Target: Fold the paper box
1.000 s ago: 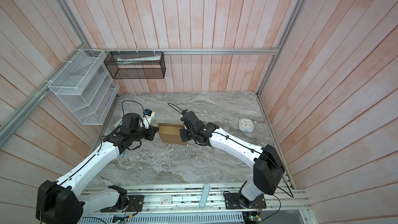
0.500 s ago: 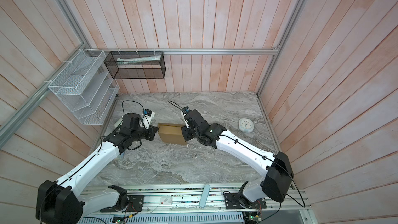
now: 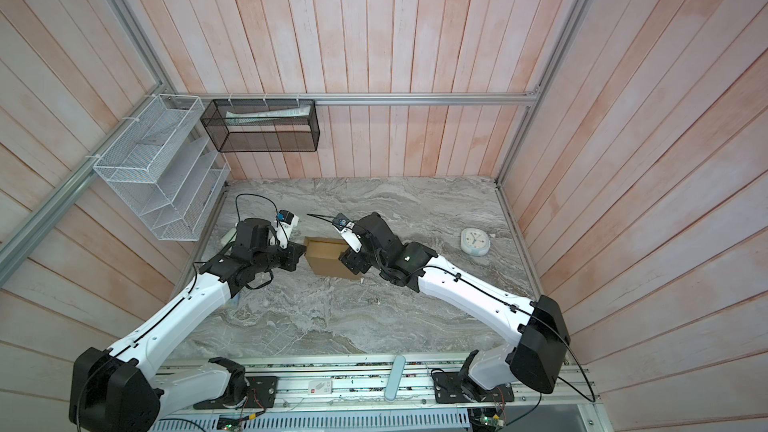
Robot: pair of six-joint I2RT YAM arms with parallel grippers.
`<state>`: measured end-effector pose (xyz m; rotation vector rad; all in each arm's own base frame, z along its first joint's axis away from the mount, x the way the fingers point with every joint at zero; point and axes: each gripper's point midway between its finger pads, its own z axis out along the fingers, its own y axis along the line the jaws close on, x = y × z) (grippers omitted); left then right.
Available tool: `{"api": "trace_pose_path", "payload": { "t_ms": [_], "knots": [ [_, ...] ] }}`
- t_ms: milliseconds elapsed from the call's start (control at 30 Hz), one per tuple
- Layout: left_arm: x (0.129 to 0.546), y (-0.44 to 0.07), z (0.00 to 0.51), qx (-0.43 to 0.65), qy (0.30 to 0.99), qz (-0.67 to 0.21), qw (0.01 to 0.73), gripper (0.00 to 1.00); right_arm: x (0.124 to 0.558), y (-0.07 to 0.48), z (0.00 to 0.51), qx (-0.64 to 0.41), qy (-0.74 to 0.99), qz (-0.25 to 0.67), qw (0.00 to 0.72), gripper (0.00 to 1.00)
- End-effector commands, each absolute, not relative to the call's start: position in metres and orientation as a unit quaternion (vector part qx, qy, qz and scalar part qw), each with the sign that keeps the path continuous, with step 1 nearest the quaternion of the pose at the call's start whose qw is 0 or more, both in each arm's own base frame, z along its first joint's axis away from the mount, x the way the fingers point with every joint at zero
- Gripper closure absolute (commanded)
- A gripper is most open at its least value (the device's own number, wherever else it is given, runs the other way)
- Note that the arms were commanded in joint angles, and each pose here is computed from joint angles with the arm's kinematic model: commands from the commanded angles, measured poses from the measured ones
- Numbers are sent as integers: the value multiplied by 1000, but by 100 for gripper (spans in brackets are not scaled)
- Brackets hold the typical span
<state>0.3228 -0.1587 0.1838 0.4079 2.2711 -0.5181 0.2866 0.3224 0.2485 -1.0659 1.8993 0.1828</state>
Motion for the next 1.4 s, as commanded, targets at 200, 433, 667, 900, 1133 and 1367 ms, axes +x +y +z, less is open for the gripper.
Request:
{"api": "trace_pose_path", "payload": {
  "t_ms": [200, 433, 667, 900, 1133, 1367],
  "knots": [
    [313, -158, 171, 163, 898, -199, 357, 100, 297, 330, 253, -476, 738, 27, 477, 2],
    [313, -158, 170, 164, 898, -199, 356, 100, 300, 338, 244, -489, 733, 16, 473, 2],
    [313, -158, 170, 164, 898, -200, 356, 100, 297, 348, 231, -515, 722, 8, 462, 2],
    [313, -158, 170, 163, 899, -199, 355, 100, 297, 351, 221, -527, 718, 2, 454, 2],
    [313, -159, 169, 164, 899, -200, 353, 100, 298, 355, 205, -544, 715, -5, 439, 4],
    [313, -159, 168, 163, 900, -200, 352, 100, 298, 358, 195, -553, 714, -6, 430, 6]
  ]
}}
